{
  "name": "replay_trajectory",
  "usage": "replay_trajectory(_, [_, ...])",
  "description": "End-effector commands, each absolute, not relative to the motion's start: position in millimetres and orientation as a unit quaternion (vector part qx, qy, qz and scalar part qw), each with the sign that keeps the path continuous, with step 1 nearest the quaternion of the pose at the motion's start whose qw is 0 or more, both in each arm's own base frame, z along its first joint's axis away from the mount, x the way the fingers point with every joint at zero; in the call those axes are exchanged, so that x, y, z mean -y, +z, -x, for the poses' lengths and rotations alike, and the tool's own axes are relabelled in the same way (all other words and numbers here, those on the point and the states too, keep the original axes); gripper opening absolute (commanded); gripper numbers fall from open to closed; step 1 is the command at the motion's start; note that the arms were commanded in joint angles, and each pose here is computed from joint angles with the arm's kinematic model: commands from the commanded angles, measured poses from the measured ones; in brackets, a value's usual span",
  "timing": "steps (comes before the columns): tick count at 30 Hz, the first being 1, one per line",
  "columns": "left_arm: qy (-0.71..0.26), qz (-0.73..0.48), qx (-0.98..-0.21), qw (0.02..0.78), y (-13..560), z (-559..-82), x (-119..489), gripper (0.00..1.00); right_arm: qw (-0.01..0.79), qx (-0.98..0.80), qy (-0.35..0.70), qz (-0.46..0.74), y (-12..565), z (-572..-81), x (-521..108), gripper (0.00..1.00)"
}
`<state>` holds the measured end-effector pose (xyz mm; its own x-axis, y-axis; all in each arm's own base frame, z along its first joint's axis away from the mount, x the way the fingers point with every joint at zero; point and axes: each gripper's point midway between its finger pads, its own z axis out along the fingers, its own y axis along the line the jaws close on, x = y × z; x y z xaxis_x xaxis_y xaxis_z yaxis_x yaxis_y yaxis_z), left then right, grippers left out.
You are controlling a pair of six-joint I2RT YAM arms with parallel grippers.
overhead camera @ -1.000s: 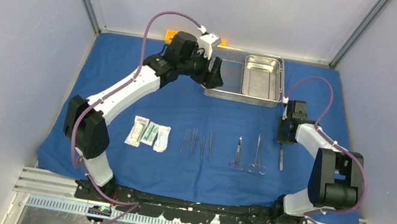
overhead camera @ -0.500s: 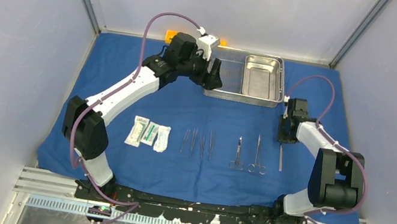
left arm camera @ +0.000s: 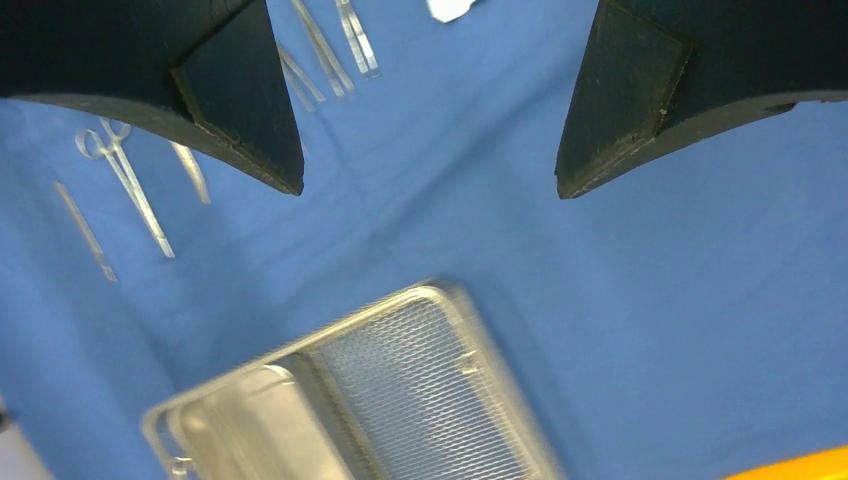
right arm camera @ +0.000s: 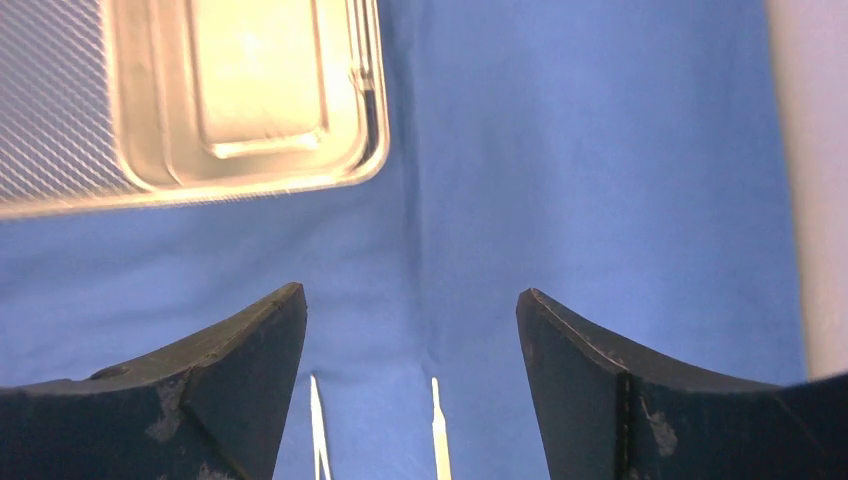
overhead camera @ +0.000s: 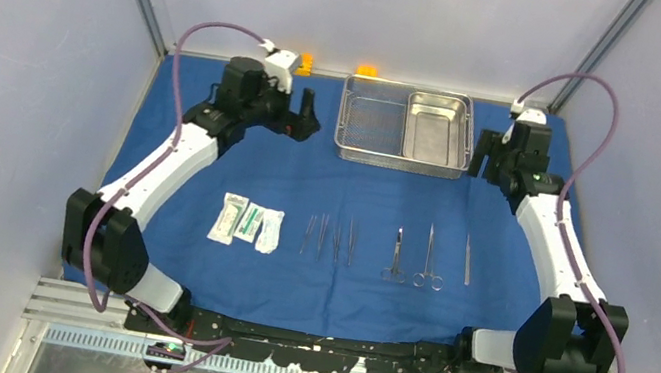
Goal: Open and lay out the surgical kit
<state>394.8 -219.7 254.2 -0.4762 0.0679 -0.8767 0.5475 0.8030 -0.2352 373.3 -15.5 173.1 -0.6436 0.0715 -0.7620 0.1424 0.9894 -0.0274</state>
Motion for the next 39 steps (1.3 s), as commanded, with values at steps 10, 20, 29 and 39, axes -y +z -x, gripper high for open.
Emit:
replay_trajectory(10, [-0.072, -0.006, -0.772, 0.632, 291.5, -398.3, 18.5, 1.0, 0.534, -0.842, 0.076, -0.02, 295.1, -398.1, -26.9, 0.85])
replay_trajectory(20, [-0.11, -0.074, -0.748, 0.651, 276.8, -356.9, 40.5, 1.0, 0.57, -0.809, 0.139, 0.015, 307.5, -374.7, -51.2, 0.86])
replay_trajectory(29, [-0.126, -0.074, -0.744, 0.652, 278.4, -352.2, 45.6, 1.0, 0.579, -0.805, 0.13, 0.014, 299.7, -367.9, -47.8, 0.87])
replay_trajectory(39, [-0.129, -0.069, -0.752, 0.642, 270.8, -351.3, 44.8, 1.0, 0.574, -0.809, 0.125, 0.019, 292.4, -366.2, -47.0, 0.87])
